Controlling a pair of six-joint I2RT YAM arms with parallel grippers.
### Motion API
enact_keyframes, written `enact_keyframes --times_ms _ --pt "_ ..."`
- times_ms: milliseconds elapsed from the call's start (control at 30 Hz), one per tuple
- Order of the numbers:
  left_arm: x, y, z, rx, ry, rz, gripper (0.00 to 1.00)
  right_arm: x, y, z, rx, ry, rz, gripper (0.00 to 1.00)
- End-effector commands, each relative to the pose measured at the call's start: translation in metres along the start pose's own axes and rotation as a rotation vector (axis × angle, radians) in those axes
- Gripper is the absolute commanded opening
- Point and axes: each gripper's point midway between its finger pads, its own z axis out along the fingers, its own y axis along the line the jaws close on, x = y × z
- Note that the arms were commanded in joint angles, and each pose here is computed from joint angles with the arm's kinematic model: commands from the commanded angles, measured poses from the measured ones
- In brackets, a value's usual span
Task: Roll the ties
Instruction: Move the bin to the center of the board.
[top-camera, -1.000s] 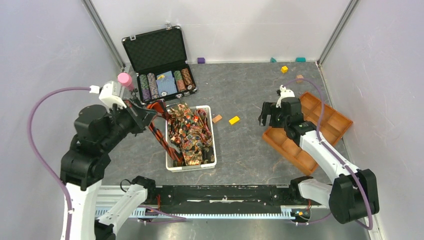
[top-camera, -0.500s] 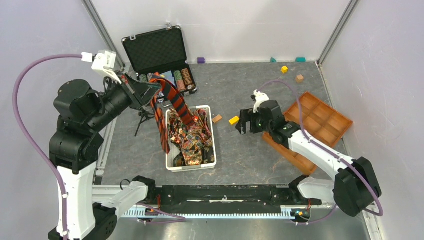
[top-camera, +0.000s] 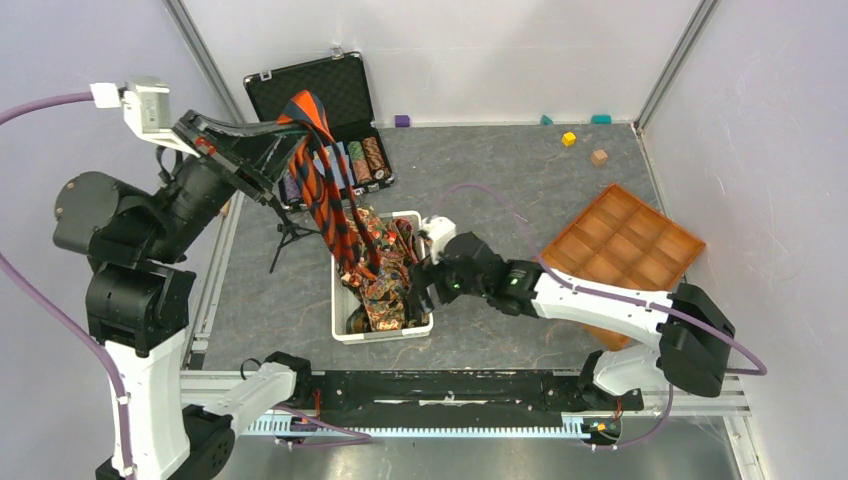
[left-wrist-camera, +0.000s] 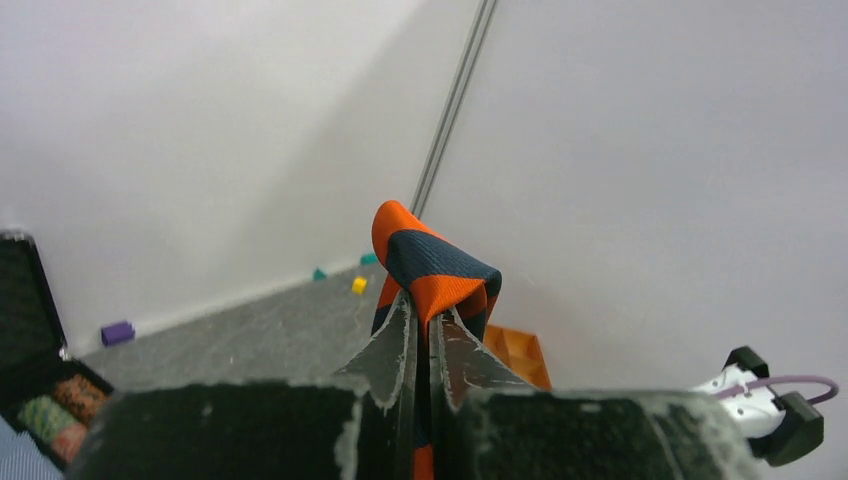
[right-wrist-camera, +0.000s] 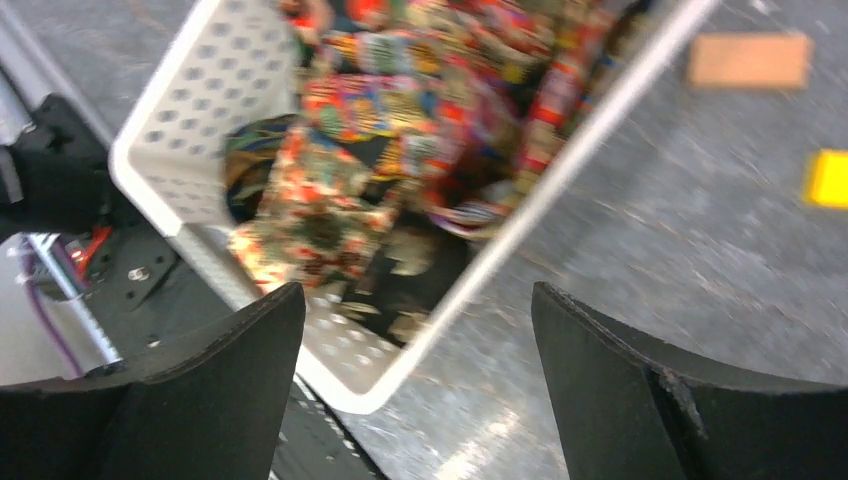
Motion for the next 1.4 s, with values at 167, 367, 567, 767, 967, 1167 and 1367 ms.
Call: enact_keyframes --times_ms 167,367,567,767,967,1167,1367 --pt "-0.079 -0.031 -0.003 0.056 -0.231 0.038 0.02 -0.033 0.128 0.009 -0.148 -0.086 -0.318 0.90" --pt "-0.073 -0.027 -0.002 0.040 -0.214 0.025 0.02 -0.001 0.198 0.026 -0.260 -0.015 -0.470 0.90" --pt "-0.069 -0.023 -0.009 0.005 -0.204 0.044 0.02 0.023 0.225 0.039 -0.272 0.010 -0.609 0.89" --pt "-0.060 -0.015 -0.013 -0.029 -0.183 0.055 0.02 0.026 0.187 0.061 -0.071 0.008 -0.705 0.90" --pt "-0.056 -0.010 -0.018 -0.057 -0.176 0.063 0.02 0.028 0.153 0.090 0.067 0.030 -0.747 0.91" --pt "-0.054 -0.008 -0.022 -0.076 -0.172 0.067 0.02 0.008 0.117 0.114 0.126 0.029 -0.646 0.84" --pt "-0.050 -0.004 -0.026 -0.103 -0.167 0.067 0.02 -0.014 0.065 0.119 0.244 0.004 -0.439 0.72"
